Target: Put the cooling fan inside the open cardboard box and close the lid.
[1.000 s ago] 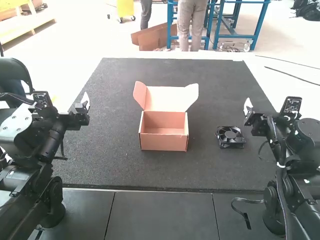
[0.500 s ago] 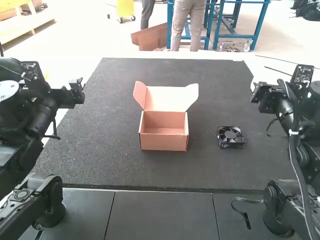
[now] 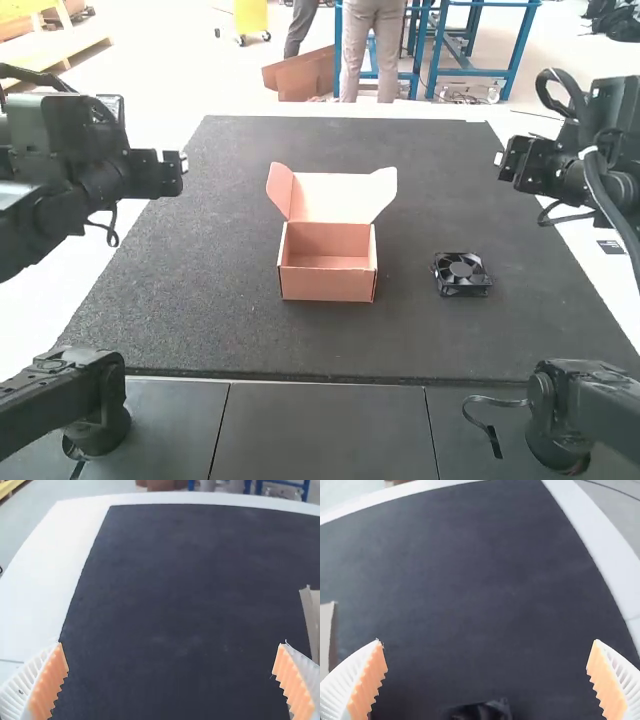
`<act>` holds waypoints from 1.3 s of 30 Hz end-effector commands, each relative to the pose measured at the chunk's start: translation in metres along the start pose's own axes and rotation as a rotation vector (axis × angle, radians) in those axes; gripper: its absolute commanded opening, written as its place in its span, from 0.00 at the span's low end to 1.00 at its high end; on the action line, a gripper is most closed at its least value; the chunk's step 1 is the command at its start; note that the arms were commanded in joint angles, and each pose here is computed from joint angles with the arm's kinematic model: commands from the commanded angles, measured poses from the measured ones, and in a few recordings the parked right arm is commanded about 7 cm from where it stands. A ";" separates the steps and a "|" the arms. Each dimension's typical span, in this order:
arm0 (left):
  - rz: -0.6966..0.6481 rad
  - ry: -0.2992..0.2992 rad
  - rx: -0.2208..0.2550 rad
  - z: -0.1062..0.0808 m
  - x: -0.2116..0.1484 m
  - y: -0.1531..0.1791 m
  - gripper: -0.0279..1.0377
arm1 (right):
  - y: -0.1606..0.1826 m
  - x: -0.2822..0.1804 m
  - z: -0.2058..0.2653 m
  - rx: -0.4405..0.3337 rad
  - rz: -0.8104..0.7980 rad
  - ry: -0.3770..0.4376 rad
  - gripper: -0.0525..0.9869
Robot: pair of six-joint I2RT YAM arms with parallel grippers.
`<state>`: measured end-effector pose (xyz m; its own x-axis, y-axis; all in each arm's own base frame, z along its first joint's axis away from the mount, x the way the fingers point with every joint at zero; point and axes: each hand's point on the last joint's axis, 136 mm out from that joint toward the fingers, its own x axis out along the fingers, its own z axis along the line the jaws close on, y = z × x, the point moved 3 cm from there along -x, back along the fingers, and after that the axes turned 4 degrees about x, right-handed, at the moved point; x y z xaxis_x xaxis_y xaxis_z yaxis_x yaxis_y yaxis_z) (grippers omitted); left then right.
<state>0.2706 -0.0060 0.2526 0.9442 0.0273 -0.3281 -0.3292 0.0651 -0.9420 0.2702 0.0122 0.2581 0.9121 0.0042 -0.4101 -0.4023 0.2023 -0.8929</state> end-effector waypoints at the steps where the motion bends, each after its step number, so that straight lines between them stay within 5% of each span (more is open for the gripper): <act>1: 0.010 0.024 -0.003 -0.003 0.001 -0.016 0.93 | -0.019 -0.004 0.006 0.048 -0.031 -0.027 0.93; 5: 0.088 0.025 0.003 -0.003 0.007 -0.012 0.94 | 0.003 0.018 0.000 0.035 0.116 0.022 0.92; 10: 0.165 0.007 0.001 0.000 0.010 -0.003 0.94 | 0.047 0.038 -0.012 -0.068 0.388 0.080 0.92; 18: 0.171 0.028 0.016 -0.005 0.008 -0.005 0.94 | 0.075 0.061 -0.035 -0.189 0.585 0.116 0.92; 30: 0.192 0.071 0.099 -0.016 0.007 -0.001 0.94 | 0.105 0.094 -0.062 -0.199 0.812 0.102 0.92; 39: 0.198 0.101 0.119 -0.025 0.006 0.001 0.94 | 0.121 0.119 -0.062 -0.196 0.891 0.081 0.92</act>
<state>0.2729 -0.0277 0.2320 0.8357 -0.0361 -0.5480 -0.5351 0.1712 -0.8273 0.3156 -0.0249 0.0879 0.2430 -0.0128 -0.9699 -0.9700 -0.0019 -0.2430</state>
